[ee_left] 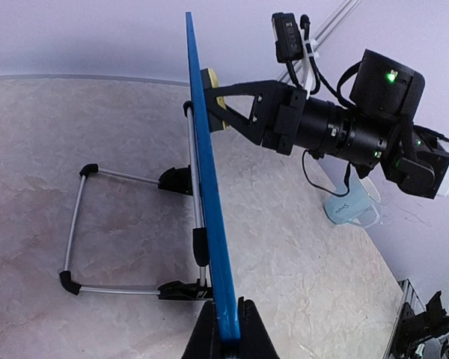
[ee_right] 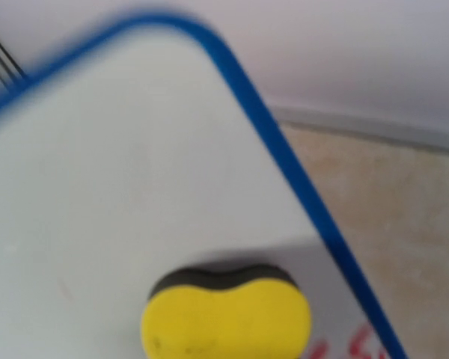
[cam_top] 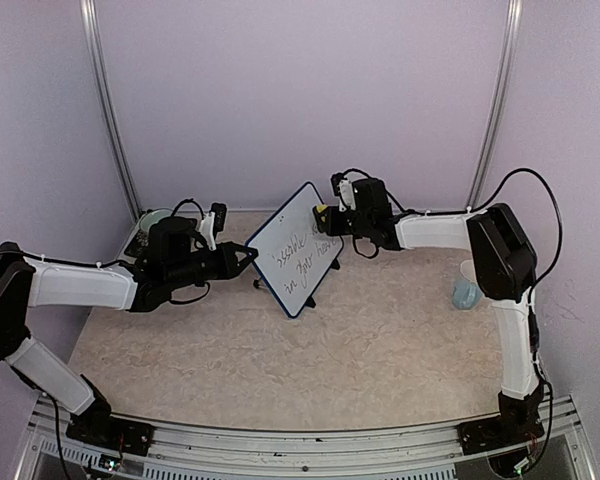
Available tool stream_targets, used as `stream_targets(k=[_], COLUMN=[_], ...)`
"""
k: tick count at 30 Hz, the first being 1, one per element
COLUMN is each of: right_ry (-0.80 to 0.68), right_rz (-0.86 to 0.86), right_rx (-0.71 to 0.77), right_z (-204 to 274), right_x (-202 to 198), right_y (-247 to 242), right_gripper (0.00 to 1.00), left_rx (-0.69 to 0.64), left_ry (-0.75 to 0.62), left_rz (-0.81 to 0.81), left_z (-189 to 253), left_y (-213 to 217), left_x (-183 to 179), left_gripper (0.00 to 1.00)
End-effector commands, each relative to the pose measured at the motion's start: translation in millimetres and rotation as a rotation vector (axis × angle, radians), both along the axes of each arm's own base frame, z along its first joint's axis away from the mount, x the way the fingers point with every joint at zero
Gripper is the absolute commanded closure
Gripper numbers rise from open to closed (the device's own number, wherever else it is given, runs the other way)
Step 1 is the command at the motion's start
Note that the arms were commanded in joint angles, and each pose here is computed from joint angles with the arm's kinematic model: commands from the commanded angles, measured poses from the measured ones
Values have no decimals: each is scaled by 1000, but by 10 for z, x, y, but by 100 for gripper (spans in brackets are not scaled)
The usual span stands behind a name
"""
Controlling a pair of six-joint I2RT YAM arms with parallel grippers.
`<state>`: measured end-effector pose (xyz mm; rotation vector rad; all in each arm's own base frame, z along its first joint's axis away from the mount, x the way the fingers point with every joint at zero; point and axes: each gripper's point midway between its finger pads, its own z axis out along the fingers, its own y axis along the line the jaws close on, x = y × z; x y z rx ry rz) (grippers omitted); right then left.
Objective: Erase the whiteboard
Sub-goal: Erase the whiteboard at the center of the board.
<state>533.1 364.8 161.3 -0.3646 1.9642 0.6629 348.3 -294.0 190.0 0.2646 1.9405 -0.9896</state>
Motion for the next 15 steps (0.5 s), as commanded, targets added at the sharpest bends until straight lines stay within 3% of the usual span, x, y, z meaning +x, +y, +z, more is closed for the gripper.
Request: stream_targets(k=[1,15], right_ry=[127,111], right_rz=[62,69], right_rx=[-35,-9], right_z=[-541,-435], right_x=[-340,-388], right_y=[84,78], right_gripper=[92,92], left_rx=[-26,-28], left_ry=[9,7], left_rz=[-86,-78], left_z=[32,48], left_y=[-111,-95], left_x=[-152,-146], left_gripper=[100,84])
